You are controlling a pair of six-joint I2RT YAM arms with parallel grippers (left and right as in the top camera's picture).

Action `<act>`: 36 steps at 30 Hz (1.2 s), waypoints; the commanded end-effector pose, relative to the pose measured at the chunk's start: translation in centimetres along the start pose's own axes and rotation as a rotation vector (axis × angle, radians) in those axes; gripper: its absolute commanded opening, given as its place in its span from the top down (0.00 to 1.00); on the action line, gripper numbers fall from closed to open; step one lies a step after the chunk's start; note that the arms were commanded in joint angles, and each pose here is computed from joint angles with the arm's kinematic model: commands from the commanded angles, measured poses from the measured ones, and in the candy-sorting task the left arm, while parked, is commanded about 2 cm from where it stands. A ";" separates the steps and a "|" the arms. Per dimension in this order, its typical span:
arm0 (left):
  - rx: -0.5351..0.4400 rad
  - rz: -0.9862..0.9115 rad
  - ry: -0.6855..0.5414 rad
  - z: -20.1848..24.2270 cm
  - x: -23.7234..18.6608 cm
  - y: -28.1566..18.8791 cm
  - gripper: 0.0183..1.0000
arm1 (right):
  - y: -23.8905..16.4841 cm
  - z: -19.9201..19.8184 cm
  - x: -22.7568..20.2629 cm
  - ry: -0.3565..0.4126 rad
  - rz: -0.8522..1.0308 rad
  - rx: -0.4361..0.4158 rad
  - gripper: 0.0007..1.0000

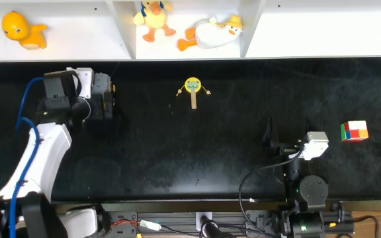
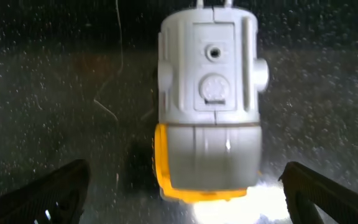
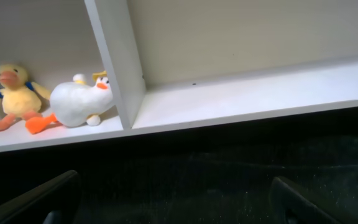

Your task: Store Toys

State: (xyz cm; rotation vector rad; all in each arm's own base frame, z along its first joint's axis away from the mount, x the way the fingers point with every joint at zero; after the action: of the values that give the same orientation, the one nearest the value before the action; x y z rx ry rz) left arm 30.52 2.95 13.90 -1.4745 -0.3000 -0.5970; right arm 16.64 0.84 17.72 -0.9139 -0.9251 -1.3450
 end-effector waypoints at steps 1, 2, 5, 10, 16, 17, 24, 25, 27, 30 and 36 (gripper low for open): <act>-0.011 0.023 0.000 -0.1 -0.5 1.8 0.00 | 0.0 -0.1 -0.3 0.004 0.000 0.001 0.00; -0.023 0.015 0.000 -0.2 -0.4 2.2 0.00 | 0.0 -0.1 -0.3 0.004 0.000 0.001 0.01; -0.034 0.010 0.000 -0.2 -0.3 3.2 0.00 | 0.0 -0.1 -0.3 0.004 0.000 0.001 0.00; -0.048 0.005 0.000 -0.3 -0.3 4.1 0.10 | 0.0 -0.1 -0.3 0.004 0.000 0.001 0.00; -0.046 -0.002 0.000 -0.3 -0.2 4.2 0.53 | 0.0 -0.1 -0.3 0.004 0.000 0.001 0.00; -0.046 -0.002 0.000 -0.3 -0.2 4.2 0.54 | 0.0 -0.1 -0.3 0.004 0.000 0.001 0.01; -0.048 -0.002 -0.004 -0.3 -0.2 4.2 0.67 | 0.0 -0.1 -0.3 0.004 0.000 0.001 0.00; -0.056 -0.004 -0.004 -0.3 -0.2 4.2 0.67 | 0.0 -0.1 -0.3 0.004 0.000 0.001 0.00; -0.077 -0.007 -0.007 -0.5 0.0 4.0 0.74 | 0.0 -0.1 -0.3 0.004 0.000 0.001 0.01; -0.097 0.006 -0.015 -0.5 0.6 3.2 0.86 | 0.0 -0.1 -0.3 0.004 0.000 0.001 0.01; -0.092 -0.001 -0.014 -0.3 2.3 -0.6 0.98 | 0.0 -0.1 -0.3 0.004 0.000 0.001 0.00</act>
State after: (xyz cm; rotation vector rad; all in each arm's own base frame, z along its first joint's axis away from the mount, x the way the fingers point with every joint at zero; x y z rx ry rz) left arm 31.26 2.43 11.96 -1.5813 -0.2079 -0.5219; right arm 16.64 0.84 17.72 -0.9137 -0.9252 -1.3447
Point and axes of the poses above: each gripper's point midway between its finger pads, its own y axis out along the fingers, its own z axis along the line the jaws close on, x = y × z, the point moved 8 cm from there along -y, back along the fingers, and after that the axes turned 12 degrees about y, right-handed, at the moved point
